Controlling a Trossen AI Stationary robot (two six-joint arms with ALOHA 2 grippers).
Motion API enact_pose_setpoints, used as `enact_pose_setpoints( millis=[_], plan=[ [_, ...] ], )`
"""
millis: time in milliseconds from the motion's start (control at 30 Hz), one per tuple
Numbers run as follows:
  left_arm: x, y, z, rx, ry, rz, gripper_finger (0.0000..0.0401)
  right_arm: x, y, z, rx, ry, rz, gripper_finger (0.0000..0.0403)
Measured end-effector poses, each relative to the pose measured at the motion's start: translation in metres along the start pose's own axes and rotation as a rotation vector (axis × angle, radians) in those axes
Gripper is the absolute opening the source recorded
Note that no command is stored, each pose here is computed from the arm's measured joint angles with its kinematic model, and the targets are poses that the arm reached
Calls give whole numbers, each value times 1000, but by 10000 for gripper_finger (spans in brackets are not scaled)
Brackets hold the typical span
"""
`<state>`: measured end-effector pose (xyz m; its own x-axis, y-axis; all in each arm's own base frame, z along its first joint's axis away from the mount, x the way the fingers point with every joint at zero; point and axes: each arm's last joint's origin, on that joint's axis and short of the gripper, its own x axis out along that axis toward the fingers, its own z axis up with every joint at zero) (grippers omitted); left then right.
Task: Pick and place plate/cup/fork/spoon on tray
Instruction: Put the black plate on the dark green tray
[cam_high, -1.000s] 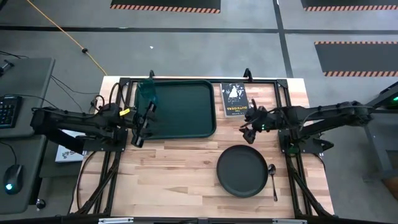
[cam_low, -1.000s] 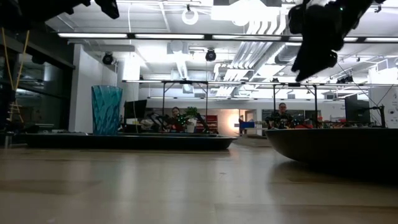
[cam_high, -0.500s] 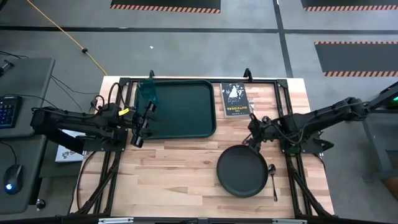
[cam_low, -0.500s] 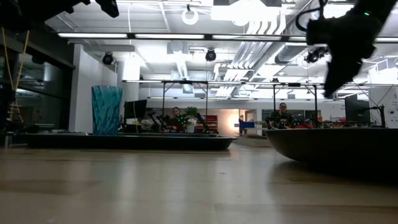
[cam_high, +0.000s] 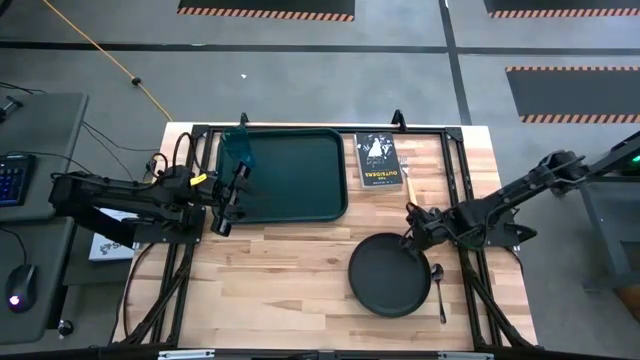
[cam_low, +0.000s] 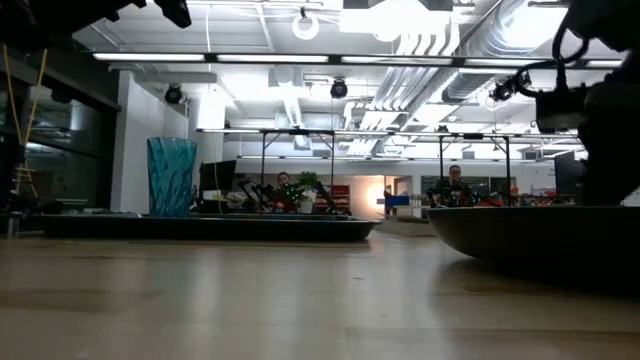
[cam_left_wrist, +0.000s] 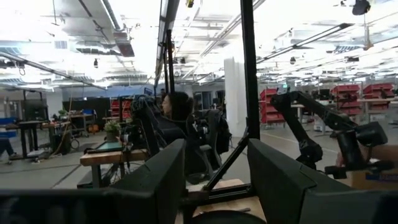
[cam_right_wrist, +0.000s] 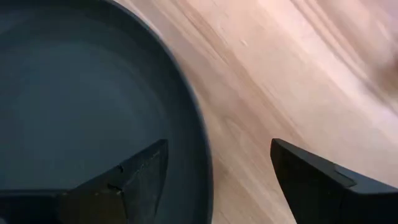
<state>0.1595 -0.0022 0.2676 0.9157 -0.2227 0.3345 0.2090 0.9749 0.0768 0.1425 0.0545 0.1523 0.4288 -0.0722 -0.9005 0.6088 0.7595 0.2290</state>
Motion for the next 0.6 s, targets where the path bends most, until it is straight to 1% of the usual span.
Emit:
enact_pose_setpoints(
  millis=[100, 233, 267, 333, 400, 500, 533, 600],
  plan=[
    [0, 0, 0, 30, 0, 1, 165, 4, -1, -7, 15, 16, 22, 275],
    [0, 0, 0, 31, 1, 2, 165, 5, 7, -11, -8, -11, 111, 275],
    [0, 0, 0, 31, 0, 2, 165, 5, 8, -11, -15, -15, 119, 275],
    [0, 0, 0, 31, 0, 3, 165, 4, 8, -13, -12, -9, 113, 275],
    [0, 0, 0, 31, 1, 3, 165, 5, 5, -14, 4, 3, 83, 270],
    [0, 0, 0, 31, 0, 4, 165, 5, 1, -16, 17, 19, 45, 239],
    [0, 0, 0, 31, 0, 4, 165, 5, 1, -16, 14, 23, 44, 221],
    [0, 0, 0, 31, -1, 4, 165, 5, 1, -16, 4, 30, 46, 166]
  ],
)
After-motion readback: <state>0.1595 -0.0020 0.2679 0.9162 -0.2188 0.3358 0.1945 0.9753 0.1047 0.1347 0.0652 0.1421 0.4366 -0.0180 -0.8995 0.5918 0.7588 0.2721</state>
